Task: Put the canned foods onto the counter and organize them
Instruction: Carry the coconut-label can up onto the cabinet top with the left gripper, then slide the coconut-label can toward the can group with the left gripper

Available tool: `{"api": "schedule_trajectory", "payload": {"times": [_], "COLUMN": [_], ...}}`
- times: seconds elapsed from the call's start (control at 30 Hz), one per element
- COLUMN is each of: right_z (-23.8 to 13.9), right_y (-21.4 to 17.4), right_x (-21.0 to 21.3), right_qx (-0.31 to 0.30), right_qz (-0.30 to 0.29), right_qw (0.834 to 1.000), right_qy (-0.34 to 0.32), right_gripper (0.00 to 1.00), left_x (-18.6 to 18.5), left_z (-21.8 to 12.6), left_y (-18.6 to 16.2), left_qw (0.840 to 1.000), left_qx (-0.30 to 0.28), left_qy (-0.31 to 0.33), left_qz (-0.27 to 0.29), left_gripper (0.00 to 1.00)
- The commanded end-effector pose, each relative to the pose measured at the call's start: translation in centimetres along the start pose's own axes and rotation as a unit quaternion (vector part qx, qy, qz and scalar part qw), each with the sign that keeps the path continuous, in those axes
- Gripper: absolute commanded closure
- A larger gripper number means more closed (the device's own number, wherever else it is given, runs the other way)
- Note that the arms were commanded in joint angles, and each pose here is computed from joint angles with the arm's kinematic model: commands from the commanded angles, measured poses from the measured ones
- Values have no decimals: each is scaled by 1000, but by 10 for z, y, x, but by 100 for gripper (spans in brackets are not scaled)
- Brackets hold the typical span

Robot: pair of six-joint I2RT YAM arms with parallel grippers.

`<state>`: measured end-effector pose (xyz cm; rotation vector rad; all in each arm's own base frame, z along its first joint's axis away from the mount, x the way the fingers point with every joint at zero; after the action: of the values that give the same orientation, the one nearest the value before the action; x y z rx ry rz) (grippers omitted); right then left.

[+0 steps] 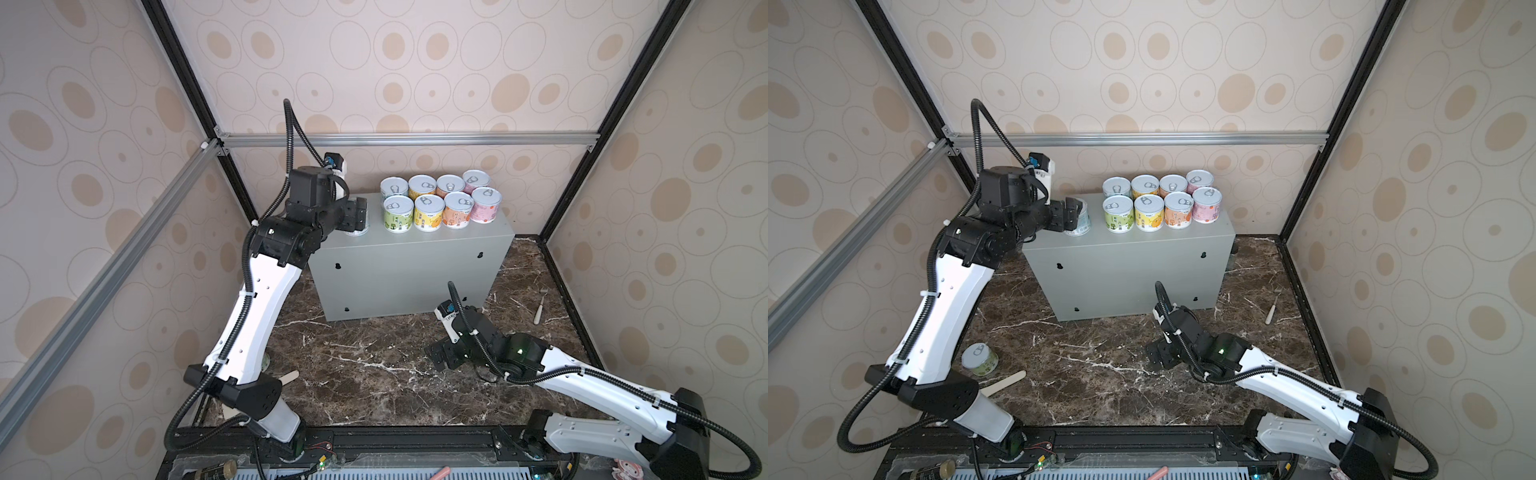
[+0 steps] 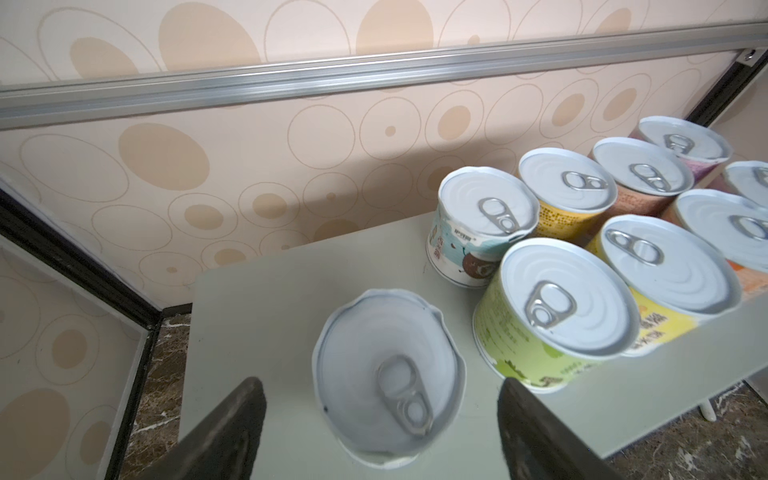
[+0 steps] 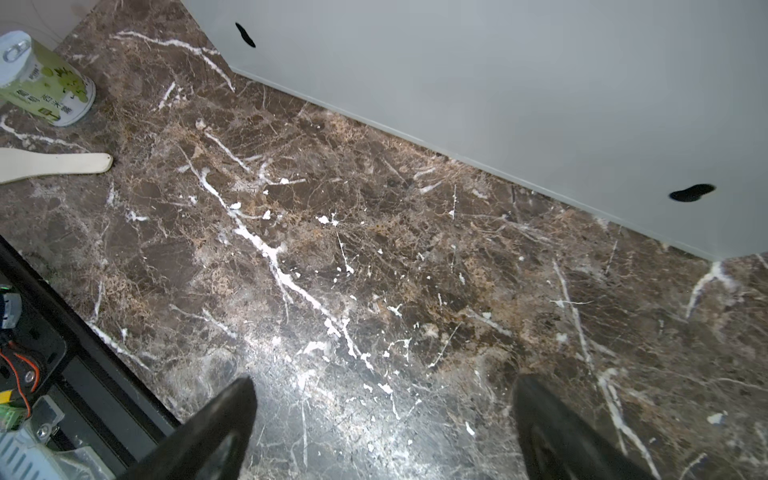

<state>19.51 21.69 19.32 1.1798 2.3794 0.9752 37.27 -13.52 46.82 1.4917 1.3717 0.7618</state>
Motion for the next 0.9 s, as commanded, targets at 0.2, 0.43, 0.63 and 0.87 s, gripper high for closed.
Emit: {"api": "schedule_trajectory", "payload": {"times": [0.2, 0.43, 0.63, 0.87], "right_z": [-29, -35, -38, -41], "right_y": [13, 8, 7, 5], "right_x": [-12, -8, -8, -11], "right_qx": [-39, -47, -52, -57], "right_qz": [-19, -13, -11, -14], "right_qw": [999, 999, 999, 998], "right_qy": [-30, -7, -3, -8], "right_gripper": [1, 1, 1, 1], "left_x": [-4, -6, -3, 9], "left_z": [-42, -32, -21, -8], "left_y": [-26, -55, -55, -51], "left_qw": [996, 994, 993, 994], "left_qx": [-58, -58, -60, -64], "left_qy": [-64, -95, -98, -86], "left_qz": [3, -2, 0, -6], "left_gripper": [36, 40, 41, 43]}}
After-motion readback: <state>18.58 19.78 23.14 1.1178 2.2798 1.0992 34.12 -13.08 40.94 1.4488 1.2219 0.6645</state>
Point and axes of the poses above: each gripper's point midway between its finger pads, its own z axis out along the fingers, its own x axis along the line the jaws close on, y = z × x, the point moved 3 cm from there along -z, back along the fingers, and after that the axes turned 8 degrees about -z, right-handed, at the moved point
